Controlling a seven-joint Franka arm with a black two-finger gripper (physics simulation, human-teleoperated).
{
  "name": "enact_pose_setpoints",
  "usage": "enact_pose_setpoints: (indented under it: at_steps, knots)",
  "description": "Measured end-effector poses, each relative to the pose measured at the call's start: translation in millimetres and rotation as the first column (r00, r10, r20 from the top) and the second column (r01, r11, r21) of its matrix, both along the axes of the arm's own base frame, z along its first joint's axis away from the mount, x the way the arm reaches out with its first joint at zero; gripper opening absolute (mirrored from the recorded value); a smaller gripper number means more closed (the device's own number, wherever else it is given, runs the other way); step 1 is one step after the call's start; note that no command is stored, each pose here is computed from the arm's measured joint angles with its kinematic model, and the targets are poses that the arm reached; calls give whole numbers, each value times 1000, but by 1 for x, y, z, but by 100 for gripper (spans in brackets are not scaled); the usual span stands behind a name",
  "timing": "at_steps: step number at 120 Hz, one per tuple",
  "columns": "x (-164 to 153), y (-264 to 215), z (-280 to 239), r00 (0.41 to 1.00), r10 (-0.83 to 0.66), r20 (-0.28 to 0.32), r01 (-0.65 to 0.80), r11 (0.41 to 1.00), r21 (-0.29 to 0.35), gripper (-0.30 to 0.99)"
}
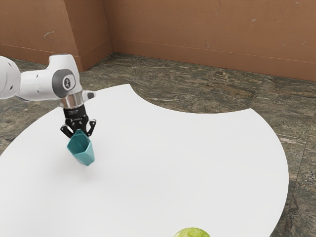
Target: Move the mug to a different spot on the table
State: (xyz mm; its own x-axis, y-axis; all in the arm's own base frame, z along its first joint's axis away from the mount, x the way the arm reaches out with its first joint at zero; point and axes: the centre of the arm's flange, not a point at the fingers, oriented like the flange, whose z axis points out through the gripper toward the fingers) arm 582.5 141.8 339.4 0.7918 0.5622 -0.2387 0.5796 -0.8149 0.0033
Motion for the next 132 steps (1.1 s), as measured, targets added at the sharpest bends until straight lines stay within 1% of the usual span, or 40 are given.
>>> enact_pose_setpoints:
  at_steps: [8, 16, 23, 28, 44, 60, 69, 75, 101, 132]
  knots:
    - [0, -1, -10, 999, 26, -28, -28, 998, -53, -7]
    - [11, -3, -15, 998, 37, -53, -42, 994, -102, -7]
    - [12, -1, -19, 996, 43, -81, -54, 989, -139, -7]
    - [15, -1, -23, 994, 43, -97, -58, 985, -160, -7]
    - [37, -4, -33, 992, 16, -129, -42, 977, -209, -5]
    - [62, -12, -46, 990, -26, -138, -9, 969, -249, -6]
    - [79, -21, -43, 991, -57, -122, 23, 963, -268, -6]
    - [84, -28, -42, 990, -74, -117, 39, 959, -281, -6]
    - [81, -37, -62, 981, -110, -158, 54, 945, -322, -6]
    - [78, -40, -79, 974, -132, -186, 63, 939, -339, -7]
